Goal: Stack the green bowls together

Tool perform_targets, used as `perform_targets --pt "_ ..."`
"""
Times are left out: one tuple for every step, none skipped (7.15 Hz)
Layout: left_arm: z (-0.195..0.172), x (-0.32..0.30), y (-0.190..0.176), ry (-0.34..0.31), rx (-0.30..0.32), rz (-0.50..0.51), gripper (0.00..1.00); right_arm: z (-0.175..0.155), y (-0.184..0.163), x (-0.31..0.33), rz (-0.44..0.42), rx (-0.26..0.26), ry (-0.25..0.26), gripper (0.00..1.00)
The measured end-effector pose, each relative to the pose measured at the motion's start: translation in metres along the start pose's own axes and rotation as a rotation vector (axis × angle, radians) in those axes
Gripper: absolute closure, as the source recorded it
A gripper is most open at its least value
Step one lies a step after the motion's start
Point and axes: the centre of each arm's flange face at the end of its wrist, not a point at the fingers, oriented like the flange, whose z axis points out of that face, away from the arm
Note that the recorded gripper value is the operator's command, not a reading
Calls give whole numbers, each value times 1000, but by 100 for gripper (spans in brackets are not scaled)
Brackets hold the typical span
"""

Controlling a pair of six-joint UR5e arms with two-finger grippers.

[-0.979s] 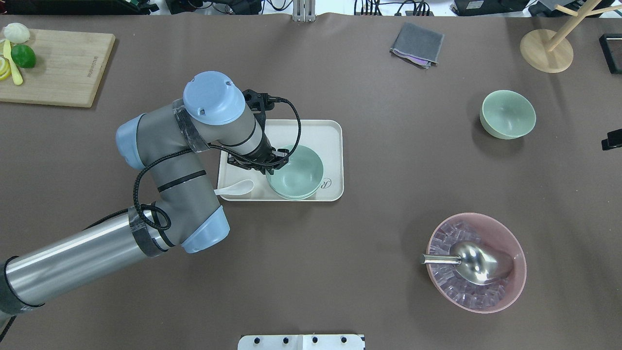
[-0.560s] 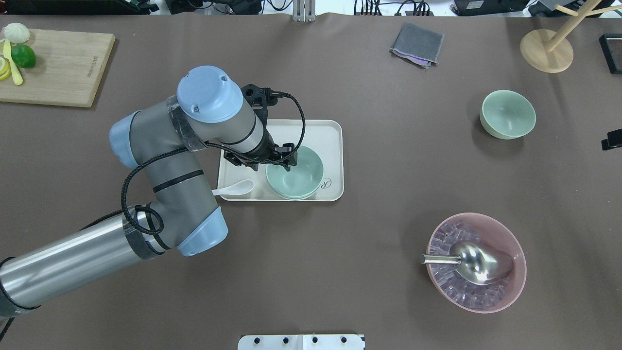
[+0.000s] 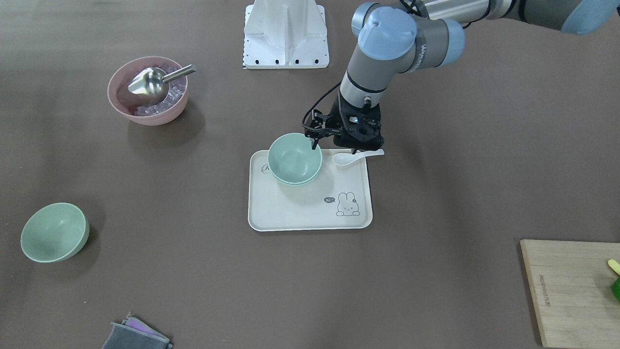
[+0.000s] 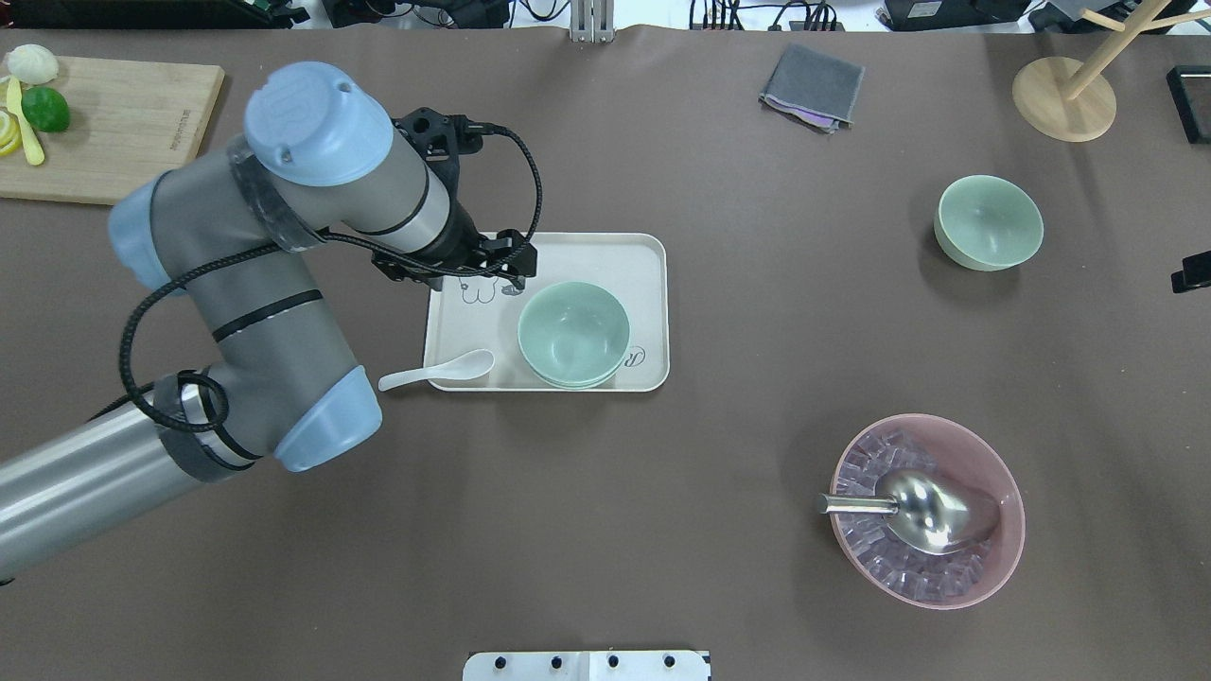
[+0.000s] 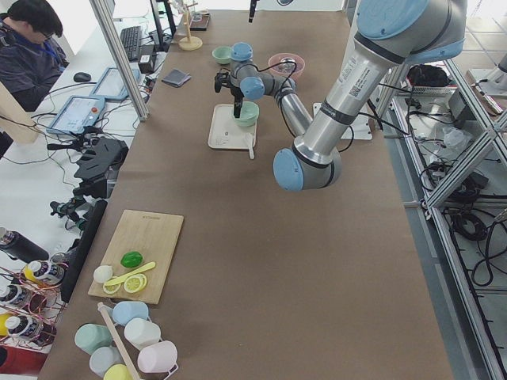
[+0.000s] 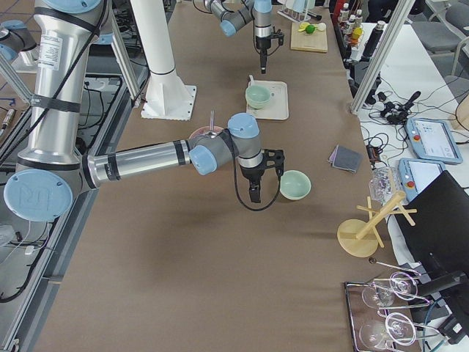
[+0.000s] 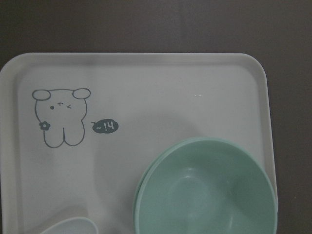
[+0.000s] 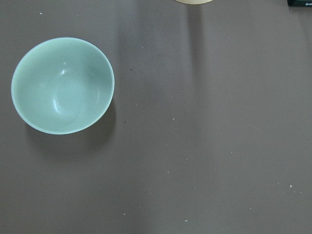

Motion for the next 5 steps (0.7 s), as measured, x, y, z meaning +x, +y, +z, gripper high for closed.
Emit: perform_targets --pt "-20 -37 -12 -56 1 47 2 0 0 0 0 -1 -1 1" --pt "-39 -88 -25 -107 -16 113 2 0 0 0 0 -2 -1 1" --pt "-58 -155 -41 -138 -42 181 2 1 0 0 0 -4 -2 1" --pt "-80 -230 -52 -157 -65 238 2 1 0 1 -1 -6 -2 1" --pt "-103 -309 -54 -176 -85 298 2 2 1 2 -1 -8 -1 1"
